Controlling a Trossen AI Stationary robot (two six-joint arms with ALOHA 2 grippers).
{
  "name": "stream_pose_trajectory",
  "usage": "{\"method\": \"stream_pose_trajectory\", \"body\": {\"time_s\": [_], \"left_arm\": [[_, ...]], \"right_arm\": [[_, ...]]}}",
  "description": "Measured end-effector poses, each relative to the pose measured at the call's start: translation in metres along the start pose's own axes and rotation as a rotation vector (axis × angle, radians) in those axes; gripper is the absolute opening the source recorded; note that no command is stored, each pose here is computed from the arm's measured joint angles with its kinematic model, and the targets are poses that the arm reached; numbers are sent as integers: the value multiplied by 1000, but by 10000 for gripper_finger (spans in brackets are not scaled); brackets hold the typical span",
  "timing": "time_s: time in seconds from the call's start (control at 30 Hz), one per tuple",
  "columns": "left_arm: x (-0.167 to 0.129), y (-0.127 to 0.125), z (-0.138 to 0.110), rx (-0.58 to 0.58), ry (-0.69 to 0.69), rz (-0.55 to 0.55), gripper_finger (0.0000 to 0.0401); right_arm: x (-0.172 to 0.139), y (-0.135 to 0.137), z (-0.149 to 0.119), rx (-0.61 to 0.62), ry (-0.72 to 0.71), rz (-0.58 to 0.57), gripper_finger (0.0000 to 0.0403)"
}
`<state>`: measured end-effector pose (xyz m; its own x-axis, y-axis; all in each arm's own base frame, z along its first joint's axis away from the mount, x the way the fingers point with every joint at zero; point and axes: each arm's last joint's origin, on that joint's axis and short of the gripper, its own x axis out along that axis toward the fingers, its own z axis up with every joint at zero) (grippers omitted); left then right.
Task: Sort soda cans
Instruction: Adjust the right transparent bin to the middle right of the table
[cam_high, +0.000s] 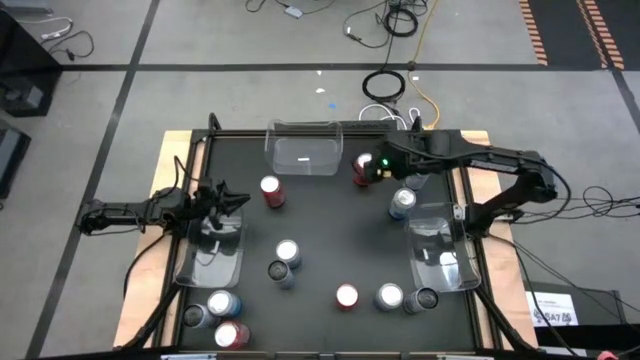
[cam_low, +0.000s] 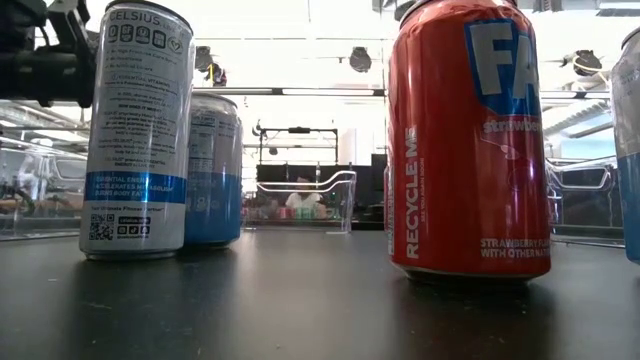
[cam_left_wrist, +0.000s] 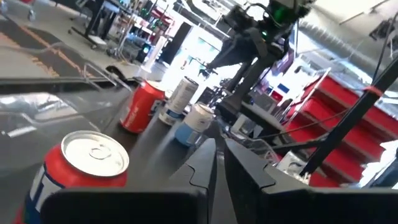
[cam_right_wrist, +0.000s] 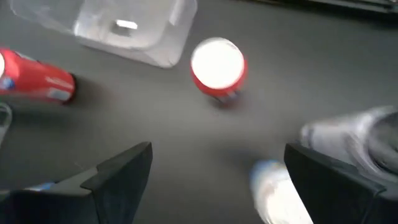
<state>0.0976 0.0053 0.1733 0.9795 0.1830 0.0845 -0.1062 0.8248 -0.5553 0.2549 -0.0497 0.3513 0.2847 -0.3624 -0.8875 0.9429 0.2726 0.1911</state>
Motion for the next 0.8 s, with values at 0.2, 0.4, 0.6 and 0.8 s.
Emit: {"method": "stream_pose_trajectory", "body": {"time_s": [0.2, 0.4, 0.6, 0.8], "left_arm": [[0, 0, 1, -87, -7, -4, 42], [-1, -4, 8, -92, -93, -2, 42], [-6, -16, 34, -24, -104, 104, 42], [-8, -32, 63, 17, 98, 295, 42]], "right_arm": [[-15, -13, -24, -27, 48, -126, 359], [-22, -16, -42, -85, 81, -188, 359], [-29, -16, -53, -127, 86, -163, 359], [-26, -29, -79, -107, 103, -152, 359]]}}
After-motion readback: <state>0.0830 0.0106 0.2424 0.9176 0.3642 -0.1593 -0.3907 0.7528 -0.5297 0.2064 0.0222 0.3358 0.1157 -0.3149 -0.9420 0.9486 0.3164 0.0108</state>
